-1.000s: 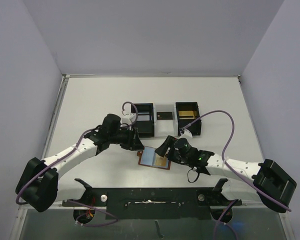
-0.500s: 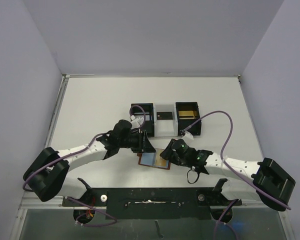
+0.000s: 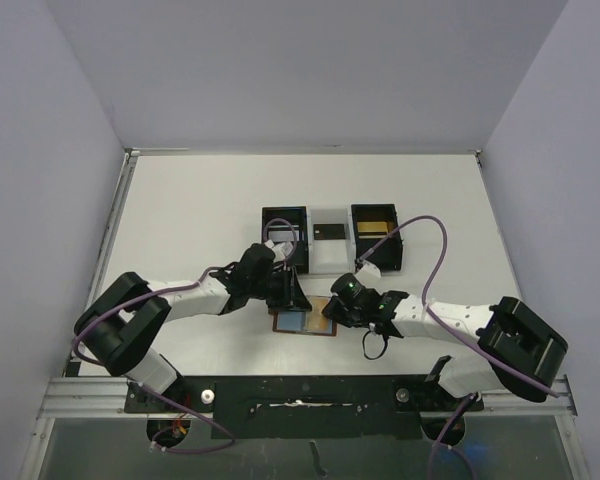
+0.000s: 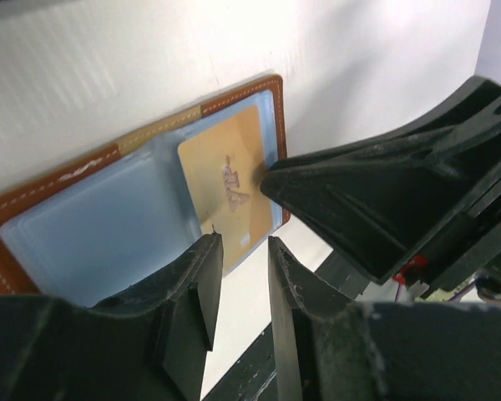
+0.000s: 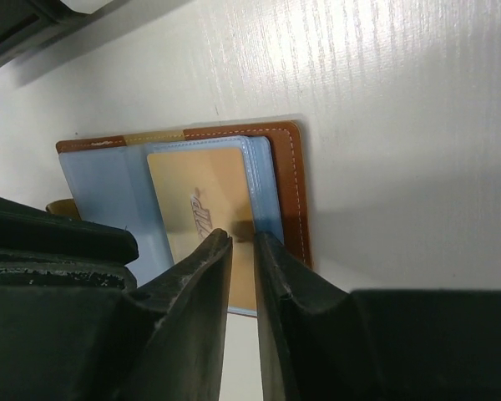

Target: Take the credit cards out of the card holder

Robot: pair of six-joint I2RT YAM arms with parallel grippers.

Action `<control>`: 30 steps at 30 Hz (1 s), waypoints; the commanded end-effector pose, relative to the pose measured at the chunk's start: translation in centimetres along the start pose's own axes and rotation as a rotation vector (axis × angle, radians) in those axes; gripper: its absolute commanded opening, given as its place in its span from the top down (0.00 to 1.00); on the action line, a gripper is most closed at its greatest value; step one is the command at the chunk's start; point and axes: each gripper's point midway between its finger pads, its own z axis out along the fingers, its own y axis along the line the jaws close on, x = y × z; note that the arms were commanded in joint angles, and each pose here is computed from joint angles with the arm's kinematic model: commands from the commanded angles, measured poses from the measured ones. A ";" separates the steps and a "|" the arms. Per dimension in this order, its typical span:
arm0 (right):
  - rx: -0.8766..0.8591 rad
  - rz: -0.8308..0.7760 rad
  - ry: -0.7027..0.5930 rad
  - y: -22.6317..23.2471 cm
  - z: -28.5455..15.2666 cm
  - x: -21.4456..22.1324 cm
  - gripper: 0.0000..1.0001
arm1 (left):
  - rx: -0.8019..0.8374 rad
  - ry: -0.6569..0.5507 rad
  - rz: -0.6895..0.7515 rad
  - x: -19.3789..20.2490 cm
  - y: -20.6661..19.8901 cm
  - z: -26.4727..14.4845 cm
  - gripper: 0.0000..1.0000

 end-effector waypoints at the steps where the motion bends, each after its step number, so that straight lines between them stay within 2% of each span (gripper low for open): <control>1: 0.023 0.033 -0.021 -0.1 0.2 -0.3 0.80 | -0.023 -0.078 0.045 -2.8 -1.8 0.5 0.73; 7: 0.040 0.010 0.002 -0.6 0.5 0.2 0.82 | -0.095 -0.085 0.002 -1.9 0.8 0.7 0.71; 13: 0.062 -0.040 0.040 -0.4 0.8 0.6 0.83 | -0.049 -0.116 -0.056 -1.0 0.8 1.1 0.71; 17: 0.057 -0.053 0.057 -0.3 0.9 0.9 0.83 | -0.074 -0.108 -0.072 -0.5 1.7 1.3 0.74; 20: 0.059 -0.051 0.062 -0.4 0.9 1.0 0.83 | -0.074 -0.106 -0.077 -0.3 2.0 1.4 0.81; 23: 0.056 -0.050 0.062 -0.4 0.8 1.0 0.83 | -0.045 -0.121 -0.078 -0.5 1.5 1.3 0.84; 27: 0.008 -0.059 0.063 0.2 0.5 1.0 0.83 | 0.085 -0.117 -0.108 -0.9 -1.1 1.5 0.98; 30: -0.021 -0.062 0.057 0.4 0.3 0.7 0.83 | 0.086 -0.126 -0.109 -1.3 -1.3 1.4 1.00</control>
